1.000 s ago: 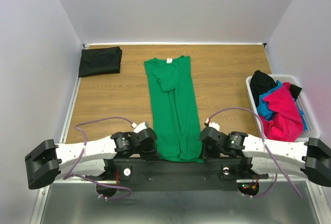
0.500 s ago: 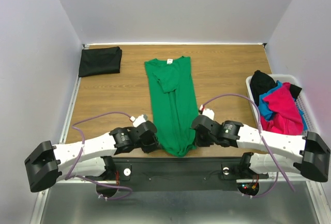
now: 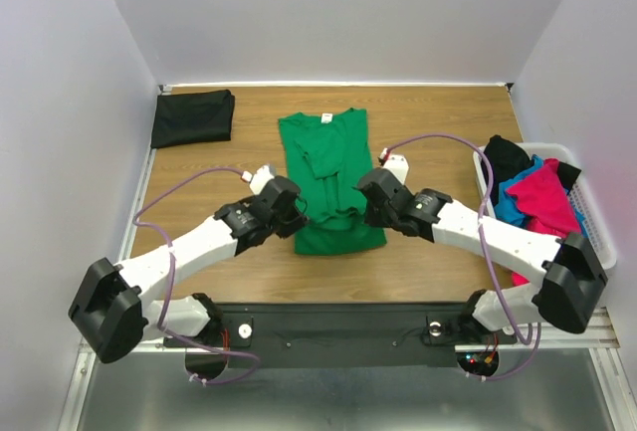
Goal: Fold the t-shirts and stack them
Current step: Fold the tshirt
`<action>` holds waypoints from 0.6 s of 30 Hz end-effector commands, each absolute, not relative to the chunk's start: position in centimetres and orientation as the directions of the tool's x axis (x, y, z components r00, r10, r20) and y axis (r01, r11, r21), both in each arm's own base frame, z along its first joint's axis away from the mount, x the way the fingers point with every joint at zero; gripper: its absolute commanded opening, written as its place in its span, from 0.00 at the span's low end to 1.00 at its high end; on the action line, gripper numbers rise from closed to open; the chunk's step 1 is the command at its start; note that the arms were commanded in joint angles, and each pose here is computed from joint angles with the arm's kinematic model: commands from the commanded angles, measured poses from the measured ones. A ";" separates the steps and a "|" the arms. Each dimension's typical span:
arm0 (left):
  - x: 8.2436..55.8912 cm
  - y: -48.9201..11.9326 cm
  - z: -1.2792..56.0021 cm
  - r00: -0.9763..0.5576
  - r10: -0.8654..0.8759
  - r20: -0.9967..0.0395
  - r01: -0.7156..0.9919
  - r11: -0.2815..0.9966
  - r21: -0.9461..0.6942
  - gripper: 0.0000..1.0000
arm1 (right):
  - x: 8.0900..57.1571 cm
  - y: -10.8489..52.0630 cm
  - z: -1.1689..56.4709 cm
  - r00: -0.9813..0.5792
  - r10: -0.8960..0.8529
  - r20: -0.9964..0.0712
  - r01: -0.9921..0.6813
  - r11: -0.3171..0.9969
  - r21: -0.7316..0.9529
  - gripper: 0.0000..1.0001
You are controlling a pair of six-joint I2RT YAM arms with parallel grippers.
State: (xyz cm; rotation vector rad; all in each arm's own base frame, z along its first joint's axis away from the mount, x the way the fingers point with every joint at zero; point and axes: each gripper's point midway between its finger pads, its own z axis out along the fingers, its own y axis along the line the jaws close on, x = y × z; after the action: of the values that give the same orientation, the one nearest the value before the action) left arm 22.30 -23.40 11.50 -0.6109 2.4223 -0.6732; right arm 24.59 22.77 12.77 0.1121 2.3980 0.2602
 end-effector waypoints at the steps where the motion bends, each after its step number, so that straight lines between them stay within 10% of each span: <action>1: 26.3 -22.2 13.1 -0.696 -0.531 -0.484 -0.243 0.808 -0.537 0.00 | 29.2 23.6 15.9 -0.642 0.171 -0.747 -0.010 0.973 0.231 0.00; 18: 34.4 -22.5 11.7 -0.704 -0.481 -0.522 -0.248 0.856 -0.454 0.00 | 37.5 23.4 13.6 -0.664 0.183 -0.725 0.027 0.975 0.222 0.00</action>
State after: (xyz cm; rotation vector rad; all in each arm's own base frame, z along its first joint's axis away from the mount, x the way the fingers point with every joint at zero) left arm 32.52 -22.25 9.81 -0.5610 2.4253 -0.4457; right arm 35.14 21.71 10.82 0.1789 2.3793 0.1676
